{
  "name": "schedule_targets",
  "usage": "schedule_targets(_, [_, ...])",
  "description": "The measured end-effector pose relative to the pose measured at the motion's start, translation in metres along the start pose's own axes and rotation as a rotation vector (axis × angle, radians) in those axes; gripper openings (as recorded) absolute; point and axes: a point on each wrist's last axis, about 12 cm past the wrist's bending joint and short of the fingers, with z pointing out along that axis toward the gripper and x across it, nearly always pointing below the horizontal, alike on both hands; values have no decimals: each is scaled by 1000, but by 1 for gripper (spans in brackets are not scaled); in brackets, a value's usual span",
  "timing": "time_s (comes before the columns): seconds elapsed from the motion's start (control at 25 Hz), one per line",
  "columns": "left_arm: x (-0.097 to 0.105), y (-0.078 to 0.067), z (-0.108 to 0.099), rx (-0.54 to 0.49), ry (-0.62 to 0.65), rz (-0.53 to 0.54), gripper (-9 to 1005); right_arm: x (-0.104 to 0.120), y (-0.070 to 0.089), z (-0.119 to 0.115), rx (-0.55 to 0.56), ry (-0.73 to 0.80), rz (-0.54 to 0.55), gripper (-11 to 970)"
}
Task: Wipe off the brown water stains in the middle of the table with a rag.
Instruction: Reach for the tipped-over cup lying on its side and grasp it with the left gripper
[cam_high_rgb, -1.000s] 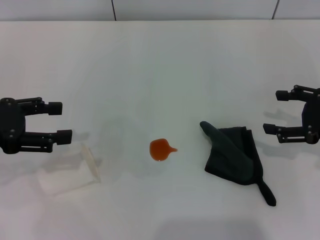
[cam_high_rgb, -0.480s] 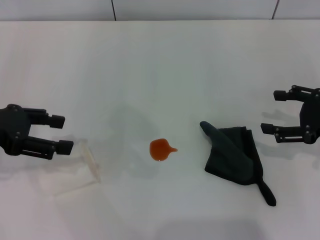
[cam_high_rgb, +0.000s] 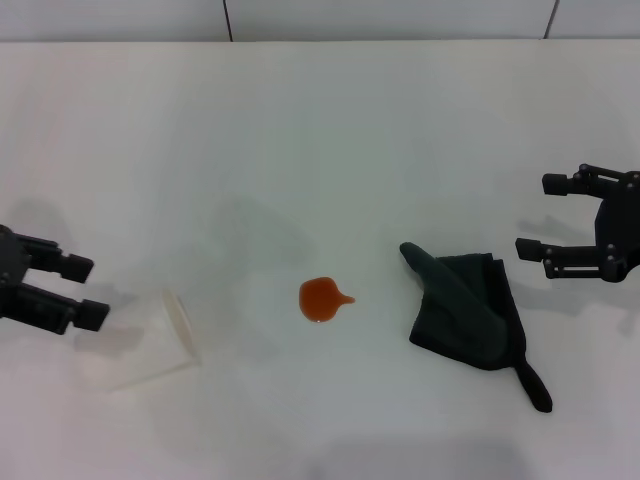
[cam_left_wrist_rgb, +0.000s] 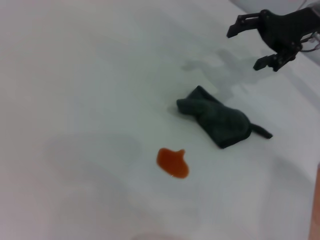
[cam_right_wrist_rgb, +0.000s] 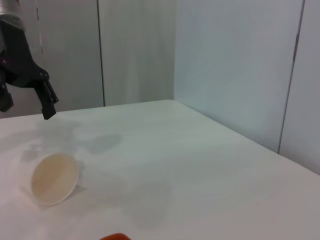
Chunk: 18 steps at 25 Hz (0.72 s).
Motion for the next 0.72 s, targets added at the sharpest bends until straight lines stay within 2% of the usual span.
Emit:
schedule_targets(0.24, [3,3,-10,-36,51,-9,879,0,0,5,4,-6,2,873])
schedule_targets(0.44, [1,6,-10,-52,113,-2,879,-3,0,10,12,-24,-14,873])
schedule_targets(0.72, [-2,9,-8,-71,111,25,880,-3,1,10,14,-31,-13,872])
